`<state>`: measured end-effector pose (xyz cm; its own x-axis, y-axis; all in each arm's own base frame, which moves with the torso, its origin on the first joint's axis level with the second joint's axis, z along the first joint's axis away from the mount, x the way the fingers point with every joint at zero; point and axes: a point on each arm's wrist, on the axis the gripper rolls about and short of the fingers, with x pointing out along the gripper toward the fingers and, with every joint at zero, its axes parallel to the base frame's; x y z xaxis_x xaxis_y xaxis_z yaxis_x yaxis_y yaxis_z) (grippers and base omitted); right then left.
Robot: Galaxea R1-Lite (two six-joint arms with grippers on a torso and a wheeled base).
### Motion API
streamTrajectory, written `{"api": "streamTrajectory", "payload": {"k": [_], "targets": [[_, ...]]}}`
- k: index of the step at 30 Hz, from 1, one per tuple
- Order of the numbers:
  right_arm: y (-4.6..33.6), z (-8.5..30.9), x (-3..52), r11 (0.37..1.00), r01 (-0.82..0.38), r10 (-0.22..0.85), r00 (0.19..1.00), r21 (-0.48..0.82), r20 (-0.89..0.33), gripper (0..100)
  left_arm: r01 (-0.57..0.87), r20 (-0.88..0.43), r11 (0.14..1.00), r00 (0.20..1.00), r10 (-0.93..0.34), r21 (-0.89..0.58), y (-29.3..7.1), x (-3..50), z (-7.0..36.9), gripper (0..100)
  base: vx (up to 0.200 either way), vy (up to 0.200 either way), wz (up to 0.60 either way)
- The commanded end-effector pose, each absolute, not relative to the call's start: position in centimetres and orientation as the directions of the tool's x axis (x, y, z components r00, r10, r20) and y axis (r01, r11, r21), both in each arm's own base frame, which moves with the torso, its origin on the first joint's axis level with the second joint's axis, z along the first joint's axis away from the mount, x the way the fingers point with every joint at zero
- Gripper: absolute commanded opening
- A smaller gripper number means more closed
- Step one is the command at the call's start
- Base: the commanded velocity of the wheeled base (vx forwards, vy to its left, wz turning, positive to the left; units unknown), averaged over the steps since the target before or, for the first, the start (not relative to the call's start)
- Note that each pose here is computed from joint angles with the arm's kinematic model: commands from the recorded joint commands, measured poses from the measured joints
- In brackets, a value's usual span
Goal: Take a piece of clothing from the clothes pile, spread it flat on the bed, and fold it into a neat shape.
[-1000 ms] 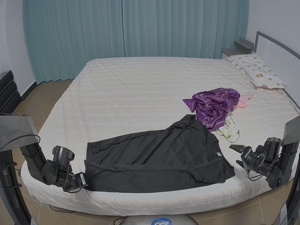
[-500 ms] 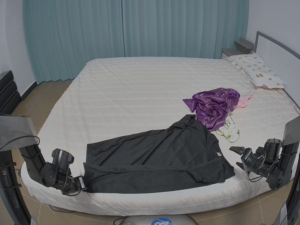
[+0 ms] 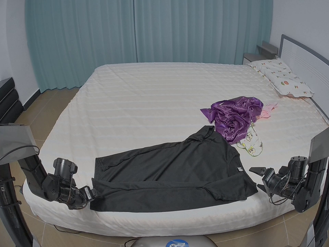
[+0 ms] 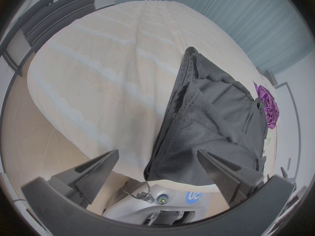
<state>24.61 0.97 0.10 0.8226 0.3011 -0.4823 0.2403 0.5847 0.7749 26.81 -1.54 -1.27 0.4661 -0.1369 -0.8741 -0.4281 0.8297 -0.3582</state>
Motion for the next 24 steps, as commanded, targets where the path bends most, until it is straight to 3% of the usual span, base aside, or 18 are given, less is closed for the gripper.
{"api": "streamTrajectory", "payload": {"k": [1, 11, 24], "targets": [[1.22, 0.01, 24.52, 0.587, 0.232, 0.311, 0.82, 0.776, -0.48, 100, -0.447, -0.856, 0.798, 0.493, -0.157, -0.404, -1.59, 27.15, -0.56, 100, 0.2, 0.0, 0.0], [1.4, -0.02, 24.4, 0.597, 0.226, 0.315, 0.816, 0.77, -0.484, 100, -0.45, -0.854, 0.79, 0.491, -0.17, -0.416, -1.47, 27.37, -0.75, 100, 0.2, 0.0, 0.0], [1.41, 0.12, 24.62, 0.598, 0.216, 0.316, 0.822, 0.772, -0.474, 100, -0.446, -0.836, 0.783, 0.523, -0.166, -0.434, -1.28, 27.99, -0.12, 100, 0.0, 0.0, 0.0]]}}
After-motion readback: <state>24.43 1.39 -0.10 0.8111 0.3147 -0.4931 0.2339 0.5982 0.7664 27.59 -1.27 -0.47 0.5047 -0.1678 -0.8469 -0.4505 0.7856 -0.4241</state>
